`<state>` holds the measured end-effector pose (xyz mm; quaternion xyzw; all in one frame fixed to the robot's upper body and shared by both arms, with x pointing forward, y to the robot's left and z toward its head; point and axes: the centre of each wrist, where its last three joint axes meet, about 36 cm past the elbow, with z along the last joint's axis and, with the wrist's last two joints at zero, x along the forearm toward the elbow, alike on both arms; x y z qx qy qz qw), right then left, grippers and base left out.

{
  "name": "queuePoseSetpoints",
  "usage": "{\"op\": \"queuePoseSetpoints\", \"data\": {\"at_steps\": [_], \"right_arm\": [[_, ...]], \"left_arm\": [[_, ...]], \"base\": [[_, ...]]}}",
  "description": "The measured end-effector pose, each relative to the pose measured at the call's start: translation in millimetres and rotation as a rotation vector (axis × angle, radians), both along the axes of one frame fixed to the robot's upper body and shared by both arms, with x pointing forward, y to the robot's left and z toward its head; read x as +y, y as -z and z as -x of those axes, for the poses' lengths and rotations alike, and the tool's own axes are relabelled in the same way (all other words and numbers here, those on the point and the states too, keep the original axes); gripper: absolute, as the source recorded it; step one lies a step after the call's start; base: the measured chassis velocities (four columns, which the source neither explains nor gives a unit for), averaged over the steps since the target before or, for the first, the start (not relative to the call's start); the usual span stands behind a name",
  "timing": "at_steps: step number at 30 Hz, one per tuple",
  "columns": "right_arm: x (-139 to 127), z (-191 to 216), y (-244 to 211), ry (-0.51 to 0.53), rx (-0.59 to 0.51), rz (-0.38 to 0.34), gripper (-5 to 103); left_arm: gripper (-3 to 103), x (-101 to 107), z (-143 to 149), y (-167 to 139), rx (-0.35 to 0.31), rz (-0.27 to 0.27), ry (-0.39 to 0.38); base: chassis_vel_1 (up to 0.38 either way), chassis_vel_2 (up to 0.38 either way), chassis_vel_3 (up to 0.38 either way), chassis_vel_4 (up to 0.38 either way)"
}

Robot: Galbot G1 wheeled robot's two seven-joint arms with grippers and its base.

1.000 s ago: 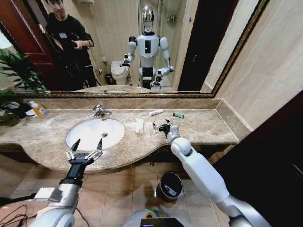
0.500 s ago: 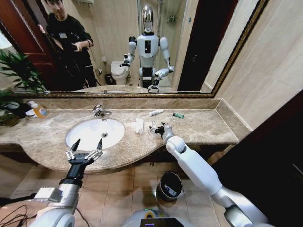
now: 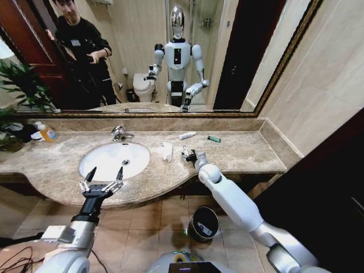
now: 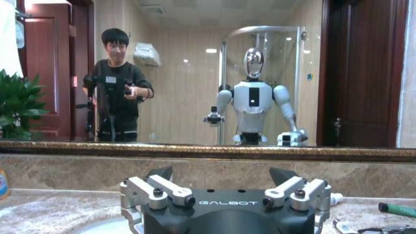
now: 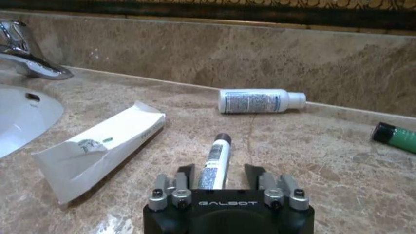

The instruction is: Pick up the trash from the sink and place it in the trash bin.

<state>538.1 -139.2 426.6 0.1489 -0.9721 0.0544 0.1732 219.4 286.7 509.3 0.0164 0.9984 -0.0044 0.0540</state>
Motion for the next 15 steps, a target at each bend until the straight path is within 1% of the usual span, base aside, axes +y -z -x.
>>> {"op": "queuePoseSetpoints", "data": {"at_steps": [1, 2, 4, 6, 7, 9, 10, 12, 15], "right_arm": [[0.2, -0.2, 0.9, 0.0, 0.002, 0.001, 49], [0.2, -0.2, 0.9, 0.0, 0.002, 0.001, 49], [0.5, -0.4, 1.9, 0.0, 0.004, 0.002, 38], [0.5, -0.4, 2.0, 0.0, 0.003, 0.003, 38], [0.5, -0.4, 2.1, 0.0, 0.002, 0.003, 28], [0.5, -0.3, 2.2, 0.0, 0.001, 0.004, 28], [0.1, 0.2, 1.8, 0.0, -0.003, 0.003, 18], [-0.7, 1.1, 0.7, 0.001, -0.007, 0.003, 18], [-4.9, 6.5, -5.0, 0.0, -0.029, -0.004, 8]], "left_arm": [[100, 0.0, 0.0, 0.0, 0.0, 0.0, 0.0], [100, 0.0, 0.0, 0.0, 0.0, 0.0, 0.0], [100, 0.0, 0.0, 0.0, 0.0, 0.0, 0.0], [100, 0.0, 0.0, 0.0, 0.0, 0.0, 0.0], [100, 0.0, 0.0, 0.0, 0.0, 0.0, 0.0], [100, 0.0, 0.0, 0.0, 0.0, 0.0, 0.0], [100, 0.0, 0.0, 0.0, 0.0, 0.0, 0.0], [100, 0.0, 0.0, 0.0, 0.0, 0.0, 0.0], [100, 0.0, 0.0, 0.0, 0.0, 0.0, 0.0]], "base": [[0.0, 0.0, 0.0, 0.0], [0.0, 0.0, 0.0, 0.0], [0.0, 0.0, 0.0, 0.0], [0.0, 0.0, 0.0, 0.0], [0.0, 0.0, 0.0, 0.0], [0.0, 0.0, 0.0, 0.0], [0.0, 0.0, 0.0, 0.0], [0.0, 0.0, 0.0, 0.0], [0.0, 0.0, 0.0, 0.0]]}}
